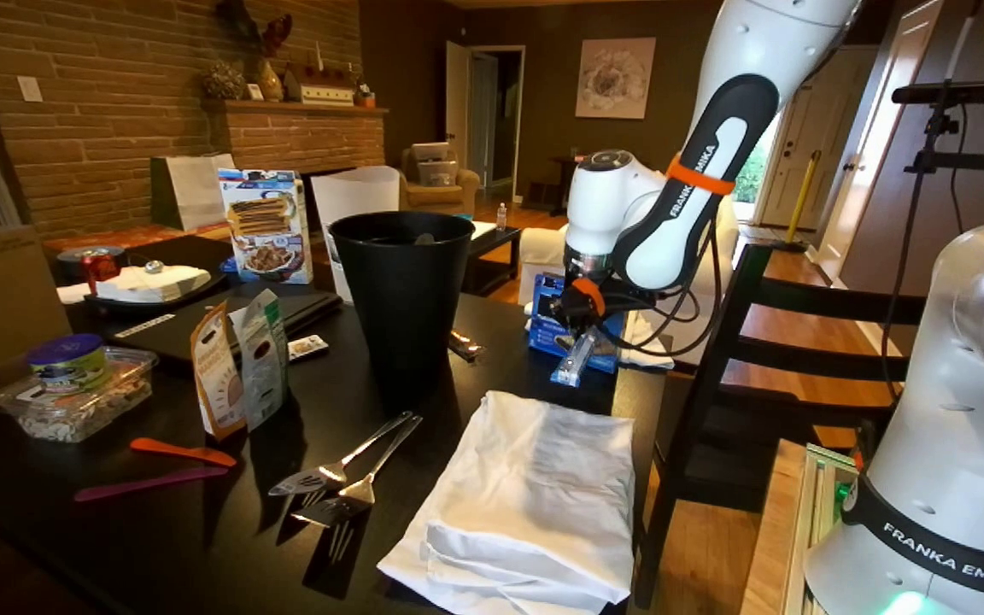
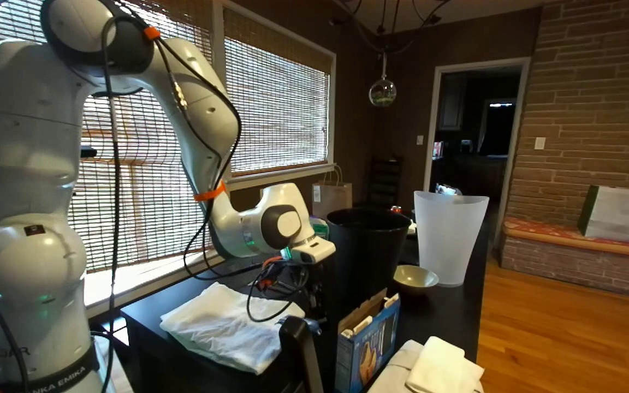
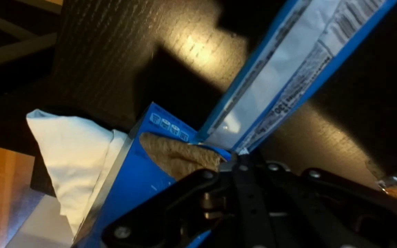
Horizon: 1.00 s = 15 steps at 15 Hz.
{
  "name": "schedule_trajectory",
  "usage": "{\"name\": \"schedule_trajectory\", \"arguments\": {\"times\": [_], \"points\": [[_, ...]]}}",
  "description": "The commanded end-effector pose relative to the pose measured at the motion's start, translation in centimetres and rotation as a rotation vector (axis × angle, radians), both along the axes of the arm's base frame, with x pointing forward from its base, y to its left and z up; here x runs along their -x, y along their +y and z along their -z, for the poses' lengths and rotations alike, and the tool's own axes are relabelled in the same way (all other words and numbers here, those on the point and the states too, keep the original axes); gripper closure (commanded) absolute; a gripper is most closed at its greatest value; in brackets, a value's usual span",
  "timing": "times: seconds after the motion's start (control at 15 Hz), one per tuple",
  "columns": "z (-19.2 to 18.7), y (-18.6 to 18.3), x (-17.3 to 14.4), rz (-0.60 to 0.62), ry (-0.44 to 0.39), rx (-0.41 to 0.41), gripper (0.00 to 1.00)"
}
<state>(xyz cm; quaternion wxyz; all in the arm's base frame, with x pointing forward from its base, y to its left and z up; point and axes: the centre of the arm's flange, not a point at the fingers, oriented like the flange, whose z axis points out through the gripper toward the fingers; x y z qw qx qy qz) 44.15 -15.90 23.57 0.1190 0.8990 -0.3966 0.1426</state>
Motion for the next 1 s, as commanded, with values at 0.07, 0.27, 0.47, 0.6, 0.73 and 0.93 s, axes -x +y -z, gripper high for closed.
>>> {"name": "schedule_trajectory", "arguments": {"times": [0.07, 0.27, 0.47, 0.6, 0.73, 0.93], "points": [[-7.9, 0.5, -1.1, -0.053, -0.034, 0.014, 1.00], [-12.2, 0.8, -2.0, -0.086, -0.077, 0.085, 1.00], [-16.1, 0.8, -3.1, -0.127, -0.152, 0.203, 1.00], [-17.7, 0.4, -3.5, -0.164, -0.184, 0.292, 1.00], [-18.4, -0.2, -3.6, -0.210, -0.203, 0.404, 1.00], [-18.4, -1.3, -3.5, -0.252, -0.213, 0.540, 1.00]]}}
